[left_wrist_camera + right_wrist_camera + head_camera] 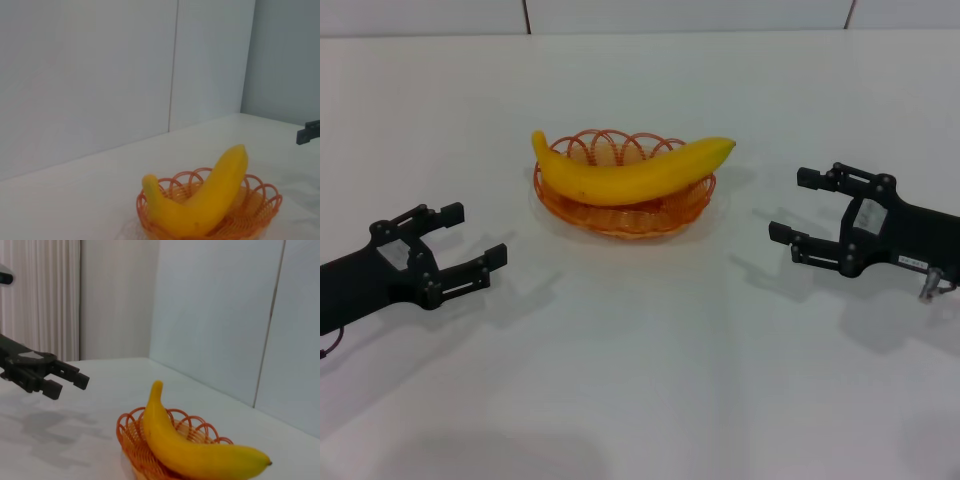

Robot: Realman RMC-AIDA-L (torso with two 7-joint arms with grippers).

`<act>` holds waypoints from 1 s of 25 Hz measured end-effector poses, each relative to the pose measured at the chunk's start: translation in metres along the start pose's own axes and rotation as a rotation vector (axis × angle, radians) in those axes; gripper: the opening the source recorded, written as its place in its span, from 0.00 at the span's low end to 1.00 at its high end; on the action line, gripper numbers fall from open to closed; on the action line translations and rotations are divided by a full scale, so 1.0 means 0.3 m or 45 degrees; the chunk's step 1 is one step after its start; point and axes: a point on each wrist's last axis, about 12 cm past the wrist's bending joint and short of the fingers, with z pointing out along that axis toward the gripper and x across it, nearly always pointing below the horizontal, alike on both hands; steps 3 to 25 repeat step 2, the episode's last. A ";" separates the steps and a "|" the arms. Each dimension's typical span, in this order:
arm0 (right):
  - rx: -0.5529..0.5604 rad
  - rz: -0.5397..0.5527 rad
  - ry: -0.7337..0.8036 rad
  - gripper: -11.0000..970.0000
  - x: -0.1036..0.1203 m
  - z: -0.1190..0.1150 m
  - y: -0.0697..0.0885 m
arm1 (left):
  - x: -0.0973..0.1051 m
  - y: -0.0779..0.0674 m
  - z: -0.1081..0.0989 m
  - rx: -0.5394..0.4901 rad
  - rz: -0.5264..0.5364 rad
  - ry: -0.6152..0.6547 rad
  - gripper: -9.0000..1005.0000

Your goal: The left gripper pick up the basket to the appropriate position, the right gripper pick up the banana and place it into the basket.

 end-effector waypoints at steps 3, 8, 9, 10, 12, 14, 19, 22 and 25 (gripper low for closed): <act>-0.002 0.000 -0.002 0.80 -0.003 0.004 -0.002 | 0.000 0.000 0.000 0.000 0.001 0.000 0.85; -0.002 0.000 -0.002 0.80 -0.003 0.004 -0.002 | 0.000 0.000 0.000 0.000 0.001 0.000 0.85; -0.002 0.000 -0.002 0.80 -0.003 0.004 -0.002 | 0.000 0.000 0.000 0.000 0.001 0.000 0.85; -0.002 0.000 -0.002 0.80 -0.003 0.004 -0.002 | 0.000 0.000 0.000 0.000 0.001 0.000 0.85; -0.002 0.000 -0.002 0.80 -0.003 0.004 -0.002 | 0.000 0.000 0.000 0.000 0.001 0.000 0.85; -0.002 0.000 -0.002 0.80 -0.003 0.004 -0.002 | 0.000 0.000 0.000 0.000 0.001 0.000 0.85; -0.002 0.000 -0.002 0.80 -0.003 0.004 -0.002 | 0.000 0.000 0.000 0.000 0.001 0.000 0.85; -0.002 0.000 -0.002 0.80 -0.003 0.004 -0.002 | 0.000 0.000 0.000 0.000 0.001 0.000 0.85; -0.002 0.000 -0.002 0.80 -0.003 0.004 -0.002 | 0.000 0.000 0.000 0.000 0.001 0.000 0.85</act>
